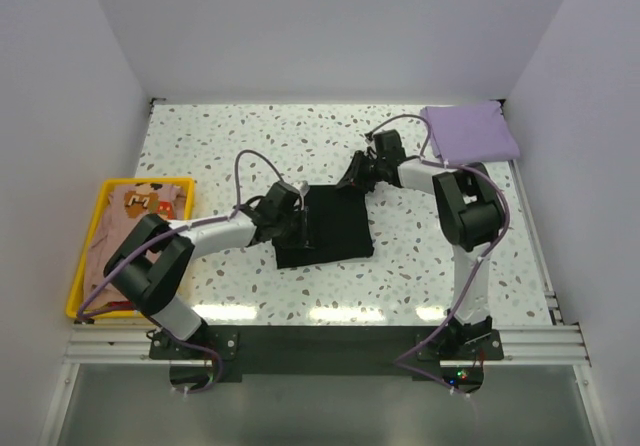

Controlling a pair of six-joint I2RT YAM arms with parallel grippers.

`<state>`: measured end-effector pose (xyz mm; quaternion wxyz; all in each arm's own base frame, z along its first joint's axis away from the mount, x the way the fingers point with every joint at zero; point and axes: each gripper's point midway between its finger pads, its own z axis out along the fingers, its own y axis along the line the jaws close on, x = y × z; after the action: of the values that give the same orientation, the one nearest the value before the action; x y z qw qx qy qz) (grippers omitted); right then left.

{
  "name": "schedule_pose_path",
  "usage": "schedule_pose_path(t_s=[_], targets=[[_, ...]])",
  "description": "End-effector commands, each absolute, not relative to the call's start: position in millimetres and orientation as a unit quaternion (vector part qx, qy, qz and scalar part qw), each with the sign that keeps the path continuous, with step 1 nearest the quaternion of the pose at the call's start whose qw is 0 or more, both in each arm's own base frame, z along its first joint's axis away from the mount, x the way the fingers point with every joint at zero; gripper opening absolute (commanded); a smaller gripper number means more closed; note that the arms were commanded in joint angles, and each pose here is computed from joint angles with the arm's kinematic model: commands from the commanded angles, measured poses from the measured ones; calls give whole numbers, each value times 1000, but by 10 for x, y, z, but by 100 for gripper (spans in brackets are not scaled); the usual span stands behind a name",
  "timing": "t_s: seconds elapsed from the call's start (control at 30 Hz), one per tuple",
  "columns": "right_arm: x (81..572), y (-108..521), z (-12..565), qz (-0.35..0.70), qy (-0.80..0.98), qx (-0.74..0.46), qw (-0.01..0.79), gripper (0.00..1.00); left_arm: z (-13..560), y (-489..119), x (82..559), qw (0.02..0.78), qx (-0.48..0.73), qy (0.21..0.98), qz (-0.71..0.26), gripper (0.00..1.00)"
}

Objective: Fold and stack the t-shirts
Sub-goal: Fold the tshirt, then neatly place the folded tshirt to the corner

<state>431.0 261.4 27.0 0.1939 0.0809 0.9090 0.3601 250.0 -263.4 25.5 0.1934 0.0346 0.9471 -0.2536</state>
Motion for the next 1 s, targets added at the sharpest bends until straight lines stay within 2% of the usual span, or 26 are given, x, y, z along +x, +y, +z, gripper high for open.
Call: schedule_pose_path(t_s=[0.0,0.07,0.2,0.3,0.47,0.5,0.57,0.7,0.97], targets=[[4334,2597,697,369,901,51,222,27,654,-2617,2642,224,45,937,-264,26],[4317,2585,918,373,896,42,237,29,866,-2508,2795,245,27,932,-267,36],[4202,2540,1191,373,892,40,251,30,1062,-2159,2970,269,-13,927,-259,48],[3975,2554,1323,382,888,35,253,31,1030,-1922,3022,269,-36,930,-247,61],[3417,2671,1214,389,891,14,233,31,918,-1752,3028,249,-58,924,-284,73],[3226,2694,1129,389,894,7,221,31,849,-1687,3028,240,-66,925,-287,73],[3095,2718,1097,399,890,9,219,31,851,-1750,3013,229,-53,918,-319,74],[2771,2586,767,387,902,20,190,32,703,-1767,2996,211,-50,921,-323,76],[2575,2475,333,366,917,28,158,30,362,-1694,2944,184,-65,935,-295,76]])
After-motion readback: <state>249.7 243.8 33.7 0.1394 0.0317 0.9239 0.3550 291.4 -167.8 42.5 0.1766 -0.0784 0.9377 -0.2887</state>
